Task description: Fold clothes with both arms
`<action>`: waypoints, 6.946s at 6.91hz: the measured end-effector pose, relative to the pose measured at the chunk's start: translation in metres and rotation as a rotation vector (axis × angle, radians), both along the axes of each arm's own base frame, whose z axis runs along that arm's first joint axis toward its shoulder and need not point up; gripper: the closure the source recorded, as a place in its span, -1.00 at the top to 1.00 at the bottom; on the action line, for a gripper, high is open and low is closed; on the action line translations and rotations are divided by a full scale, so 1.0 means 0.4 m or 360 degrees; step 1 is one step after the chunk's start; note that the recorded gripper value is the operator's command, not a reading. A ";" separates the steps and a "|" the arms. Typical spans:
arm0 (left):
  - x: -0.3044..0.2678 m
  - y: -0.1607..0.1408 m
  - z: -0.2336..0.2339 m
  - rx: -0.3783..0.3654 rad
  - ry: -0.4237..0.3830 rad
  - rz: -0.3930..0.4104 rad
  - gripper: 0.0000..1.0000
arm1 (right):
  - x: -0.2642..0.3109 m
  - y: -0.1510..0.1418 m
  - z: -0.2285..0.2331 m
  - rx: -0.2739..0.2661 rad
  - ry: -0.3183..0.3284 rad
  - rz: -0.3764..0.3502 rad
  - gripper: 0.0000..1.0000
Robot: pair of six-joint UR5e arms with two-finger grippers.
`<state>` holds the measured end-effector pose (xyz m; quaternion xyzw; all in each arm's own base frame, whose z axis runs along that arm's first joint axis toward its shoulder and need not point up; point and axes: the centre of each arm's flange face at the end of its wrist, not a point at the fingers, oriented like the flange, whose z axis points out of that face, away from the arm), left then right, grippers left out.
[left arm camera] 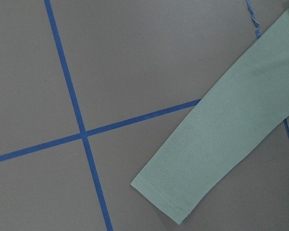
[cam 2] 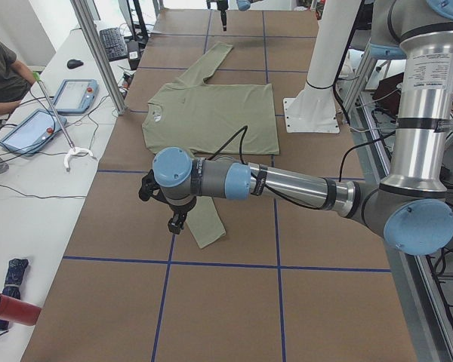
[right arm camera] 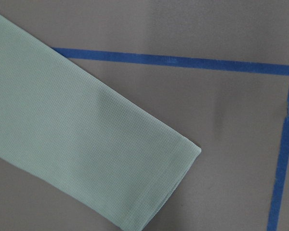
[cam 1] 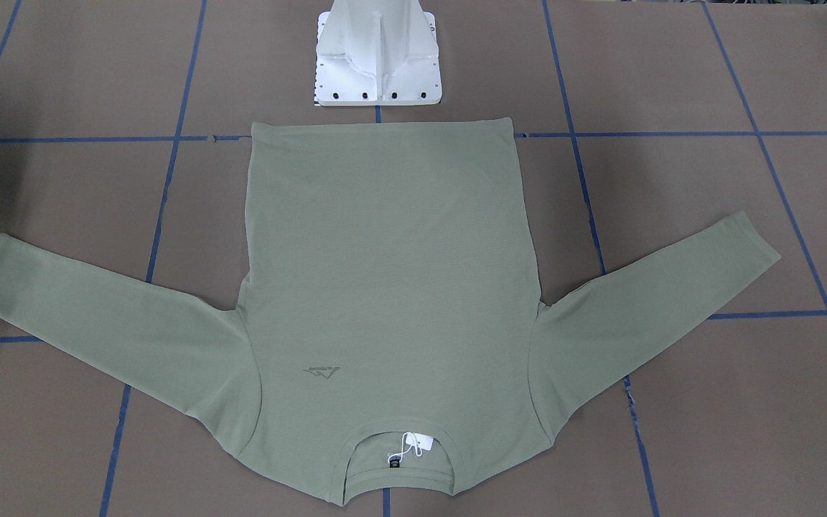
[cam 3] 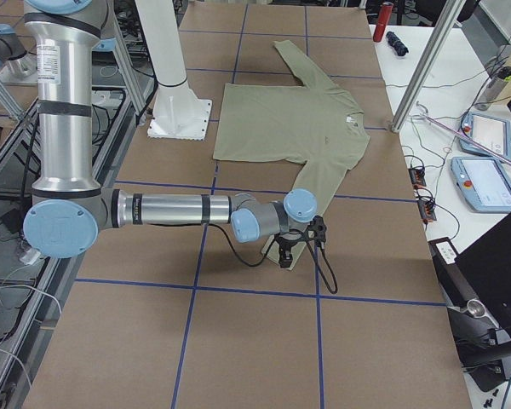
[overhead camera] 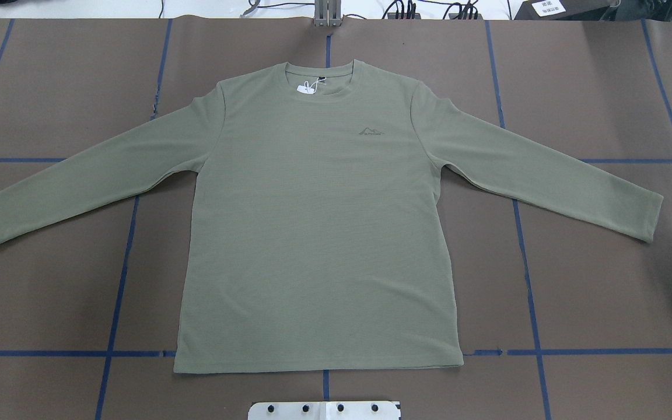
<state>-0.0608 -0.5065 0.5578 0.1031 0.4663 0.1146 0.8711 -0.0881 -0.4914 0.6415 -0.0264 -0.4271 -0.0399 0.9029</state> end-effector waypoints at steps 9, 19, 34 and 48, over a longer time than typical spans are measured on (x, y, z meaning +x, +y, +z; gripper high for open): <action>0.016 0.000 -0.052 0.0055 0.0086 0.0017 1.00 | -0.104 -0.056 0.166 -0.0231 0.0025 0.0367 0.55; 0.013 0.006 -0.060 0.0062 0.0083 0.0012 1.00 | -0.120 -0.051 0.125 -0.0200 -0.0018 0.0341 -1.00; 0.014 0.039 -0.130 0.0147 0.0084 0.0014 1.00 | -1.335 -0.174 -1.485 -0.0226 -0.0555 0.0913 -1.00; 0.454 -0.156 0.185 -0.0223 -0.0063 -0.0109 0.92 | -0.822 -0.275 -1.073 -0.0250 -0.0670 0.1125 1.00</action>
